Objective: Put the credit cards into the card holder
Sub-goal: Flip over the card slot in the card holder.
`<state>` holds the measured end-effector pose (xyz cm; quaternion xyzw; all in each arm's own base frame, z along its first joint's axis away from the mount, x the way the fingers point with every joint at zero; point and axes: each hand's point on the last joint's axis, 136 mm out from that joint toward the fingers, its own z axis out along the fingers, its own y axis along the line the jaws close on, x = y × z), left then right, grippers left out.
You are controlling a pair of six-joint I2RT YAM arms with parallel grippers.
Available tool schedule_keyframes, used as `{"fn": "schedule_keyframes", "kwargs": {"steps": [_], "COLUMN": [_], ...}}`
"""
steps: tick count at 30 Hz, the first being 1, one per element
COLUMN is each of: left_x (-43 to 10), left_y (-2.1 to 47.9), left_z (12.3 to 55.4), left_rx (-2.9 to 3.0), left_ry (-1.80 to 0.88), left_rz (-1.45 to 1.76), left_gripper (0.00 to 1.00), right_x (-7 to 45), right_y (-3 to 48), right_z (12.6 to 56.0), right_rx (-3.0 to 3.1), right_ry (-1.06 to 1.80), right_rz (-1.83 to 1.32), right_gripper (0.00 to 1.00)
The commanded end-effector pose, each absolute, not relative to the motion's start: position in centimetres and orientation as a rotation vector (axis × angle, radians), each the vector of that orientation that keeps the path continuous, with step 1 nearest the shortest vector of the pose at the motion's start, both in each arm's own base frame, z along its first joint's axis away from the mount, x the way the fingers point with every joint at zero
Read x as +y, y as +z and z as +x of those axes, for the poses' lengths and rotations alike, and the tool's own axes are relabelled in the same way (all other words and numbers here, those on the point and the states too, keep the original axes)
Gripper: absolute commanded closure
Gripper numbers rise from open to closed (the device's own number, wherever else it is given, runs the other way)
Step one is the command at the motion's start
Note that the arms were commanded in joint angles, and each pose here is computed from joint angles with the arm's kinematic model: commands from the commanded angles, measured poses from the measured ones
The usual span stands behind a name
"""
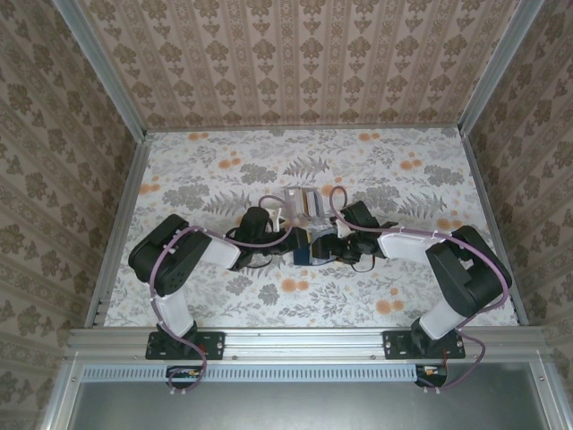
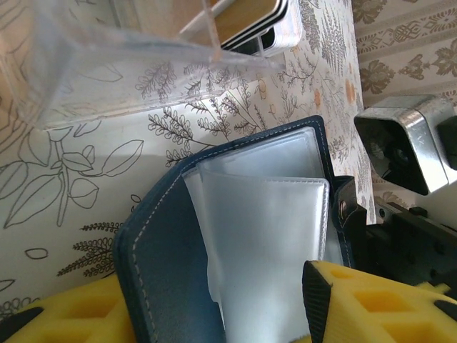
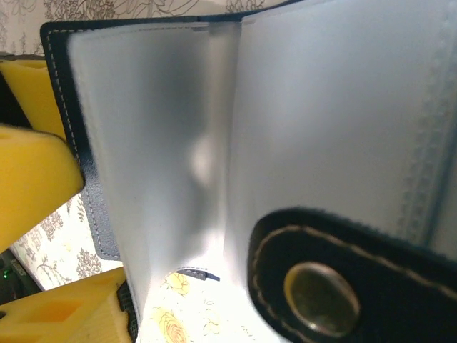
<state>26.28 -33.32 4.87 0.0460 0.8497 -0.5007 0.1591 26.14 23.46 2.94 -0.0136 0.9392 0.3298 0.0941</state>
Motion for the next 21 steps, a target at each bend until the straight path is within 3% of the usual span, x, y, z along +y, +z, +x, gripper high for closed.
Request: {"fn": "schedule_keyframes", "kwargs": {"steps": [1,6,10,21], "left_x": [-31.4,-31.4,-31.3,-29.1], "left_y": [0.8,0.7,1.1,3.4], "left_z": [25.9,26.0,26.2,26.9], "left_rx": [2.571,2.57,2.557,2.484], "left_ry": [-1.254,-1.26,-1.285,-1.322], "left_rz": [0.073,0.06,0.042,-0.008], "left_gripper": [0.45,0.45,0.45,0.41], "right_x": [24.6,25.1,25.5,25.5], "right_y": [1.2,1.9,2.6,3.1], "right_z": [23.7,24.0,24.1,24.1], "right_rx": [2.865,2.851,2.815,2.753], "right_ry": [1.033,1.061,1.103,1.14], "right_rz": [-0.136,-0.152,-0.172,-0.18], "right_gripper": [0.27,0.21,0.01,0.0]}}
